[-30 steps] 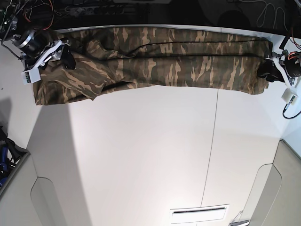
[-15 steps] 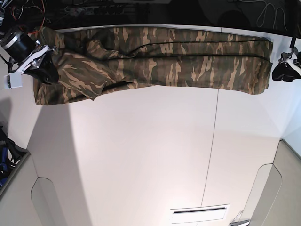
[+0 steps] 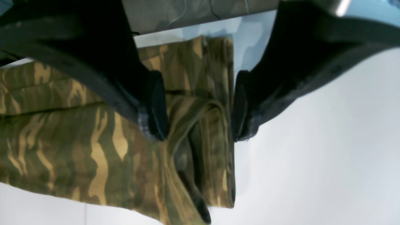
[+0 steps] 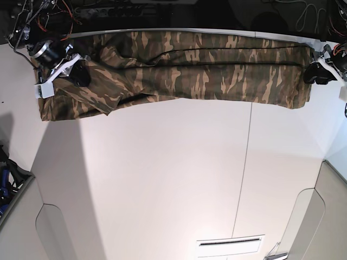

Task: Fold the T-shirt properly
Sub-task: 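Regrasp the folded strip's ends with both grippers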

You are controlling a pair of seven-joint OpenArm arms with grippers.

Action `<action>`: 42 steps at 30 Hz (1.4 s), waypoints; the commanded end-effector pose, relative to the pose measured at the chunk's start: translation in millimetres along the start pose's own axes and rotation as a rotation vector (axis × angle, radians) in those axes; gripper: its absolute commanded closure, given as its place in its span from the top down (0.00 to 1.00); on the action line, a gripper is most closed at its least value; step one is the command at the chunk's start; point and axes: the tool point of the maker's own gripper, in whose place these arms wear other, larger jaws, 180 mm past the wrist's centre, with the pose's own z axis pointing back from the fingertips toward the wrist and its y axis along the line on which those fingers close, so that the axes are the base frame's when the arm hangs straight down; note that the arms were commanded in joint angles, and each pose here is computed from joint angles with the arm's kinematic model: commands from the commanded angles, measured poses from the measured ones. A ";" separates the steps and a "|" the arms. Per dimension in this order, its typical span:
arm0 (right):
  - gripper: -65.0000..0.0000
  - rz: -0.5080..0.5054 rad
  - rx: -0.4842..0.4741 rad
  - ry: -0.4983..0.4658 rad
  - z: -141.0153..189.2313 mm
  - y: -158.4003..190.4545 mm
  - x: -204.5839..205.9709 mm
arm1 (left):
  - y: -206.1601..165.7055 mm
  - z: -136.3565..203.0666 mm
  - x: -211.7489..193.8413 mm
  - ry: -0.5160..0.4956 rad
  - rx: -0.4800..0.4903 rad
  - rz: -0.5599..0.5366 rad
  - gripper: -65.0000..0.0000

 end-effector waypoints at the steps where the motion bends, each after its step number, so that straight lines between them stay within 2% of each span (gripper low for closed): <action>1: 0.00 -0.001 0.012 -0.038 -1.3 -0.9 10.9 | 6.7 3.9 11.9 -0.032 0.017 -0.027 0.56; 6: 0.00 -0.067 0.019 0.002 -11.2 -9.9 -6.0 | 23.6 -0.6 2.9 -0.032 0.057 0.010 0.56; 15: 0.00 -0.081 0.036 -0.007 -11.4 -7.1 -4.5 | 28.6 -3.4 -6.4 -0.041 0.040 0.086 0.56; 24: 0.00 -0.082 0.037 0.001 -11.4 -7.0 -5.8 | 25.6 -3.8 -5.1 -0.052 0.020 0.099 0.56; 40: 0.00 -0.104 0.072 0.022 -10.7 -0.6 -9.8 | -19.7 -33.4 -38.3 0.080 -0.100 0.048 0.55; 42: 0.00 -0.104 0.072 0.022 -10.7 -0.5 -10.0 | -20.5 -33.8 -38.9 0.082 -0.103 0.047 0.46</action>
